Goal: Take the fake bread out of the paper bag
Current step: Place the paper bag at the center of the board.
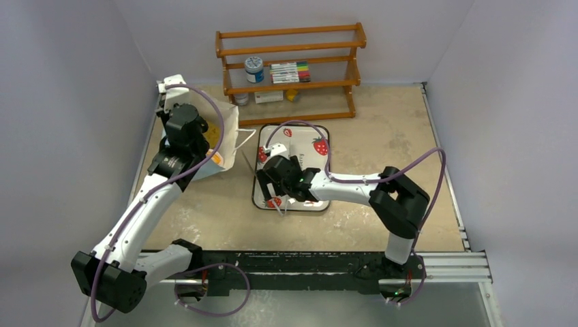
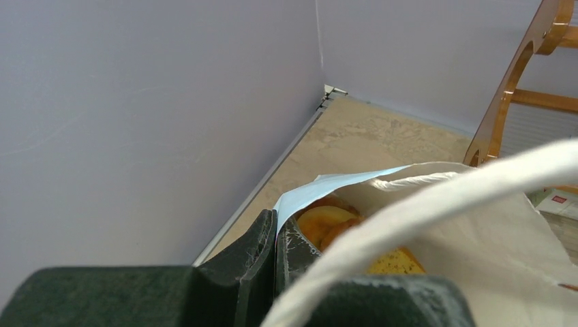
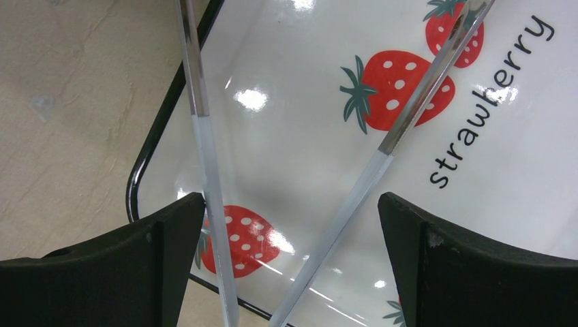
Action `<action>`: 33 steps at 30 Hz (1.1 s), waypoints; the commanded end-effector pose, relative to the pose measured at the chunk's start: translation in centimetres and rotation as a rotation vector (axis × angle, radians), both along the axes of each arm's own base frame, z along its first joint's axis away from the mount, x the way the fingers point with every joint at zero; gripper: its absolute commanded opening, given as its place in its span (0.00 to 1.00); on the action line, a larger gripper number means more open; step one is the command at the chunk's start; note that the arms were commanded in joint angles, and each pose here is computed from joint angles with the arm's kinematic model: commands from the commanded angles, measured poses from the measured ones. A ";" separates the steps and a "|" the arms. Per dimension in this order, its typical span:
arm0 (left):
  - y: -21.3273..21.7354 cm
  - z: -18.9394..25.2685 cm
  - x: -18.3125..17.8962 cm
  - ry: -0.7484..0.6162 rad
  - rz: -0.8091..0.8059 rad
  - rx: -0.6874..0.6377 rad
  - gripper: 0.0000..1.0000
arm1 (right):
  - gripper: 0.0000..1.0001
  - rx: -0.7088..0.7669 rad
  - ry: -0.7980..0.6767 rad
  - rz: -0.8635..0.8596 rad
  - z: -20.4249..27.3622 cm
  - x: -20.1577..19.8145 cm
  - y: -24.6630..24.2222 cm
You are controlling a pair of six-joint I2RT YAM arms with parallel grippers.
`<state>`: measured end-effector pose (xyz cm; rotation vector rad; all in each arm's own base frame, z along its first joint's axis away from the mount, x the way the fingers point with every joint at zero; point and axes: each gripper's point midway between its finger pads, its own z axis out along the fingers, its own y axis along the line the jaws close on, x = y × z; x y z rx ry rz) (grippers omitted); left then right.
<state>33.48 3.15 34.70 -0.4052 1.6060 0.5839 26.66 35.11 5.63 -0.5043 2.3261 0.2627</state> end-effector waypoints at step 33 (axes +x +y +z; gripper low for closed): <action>-1.2 -4.3 1.6 -0.005 -0.095 -0.095 0.00 | 0.71 0.048 0.025 0.035 -1.4 -0.9 0.9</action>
